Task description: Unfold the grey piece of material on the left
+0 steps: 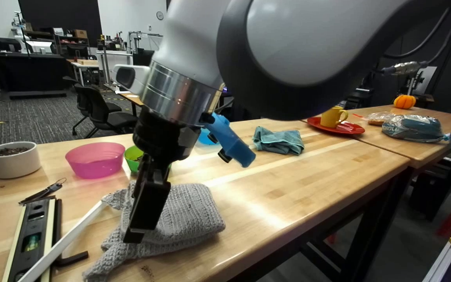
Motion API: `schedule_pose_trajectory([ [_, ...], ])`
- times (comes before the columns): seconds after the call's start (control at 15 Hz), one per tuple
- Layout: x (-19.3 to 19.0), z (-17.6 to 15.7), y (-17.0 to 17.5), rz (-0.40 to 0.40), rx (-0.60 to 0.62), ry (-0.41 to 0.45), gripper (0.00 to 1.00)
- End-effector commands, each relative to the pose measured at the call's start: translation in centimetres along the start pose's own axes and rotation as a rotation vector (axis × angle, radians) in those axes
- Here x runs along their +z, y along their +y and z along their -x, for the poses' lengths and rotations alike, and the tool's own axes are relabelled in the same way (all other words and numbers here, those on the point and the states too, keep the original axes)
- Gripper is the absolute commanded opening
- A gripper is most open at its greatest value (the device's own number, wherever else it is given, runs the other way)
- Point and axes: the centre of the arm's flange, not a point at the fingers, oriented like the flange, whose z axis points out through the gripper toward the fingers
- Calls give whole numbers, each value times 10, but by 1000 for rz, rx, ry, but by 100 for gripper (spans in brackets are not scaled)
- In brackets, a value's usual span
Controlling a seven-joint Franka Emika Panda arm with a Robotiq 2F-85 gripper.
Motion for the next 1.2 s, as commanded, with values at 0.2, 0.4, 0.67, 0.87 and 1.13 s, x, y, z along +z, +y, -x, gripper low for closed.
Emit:
schedule_pose_trajectory([
  [0.2, -10, -7, -4, -22, 7, -30, 42],
  [0.4, -11, -6, -6, -27, 14, -44, 18],
  [0.67, -22, -3, -6, -16, 30, -44, 0],
  [0.87, -38, 1, 0, 8, 48, -26, 1],
  [1.13, -71, 13, 15, 25, 90, -20, 1],
])
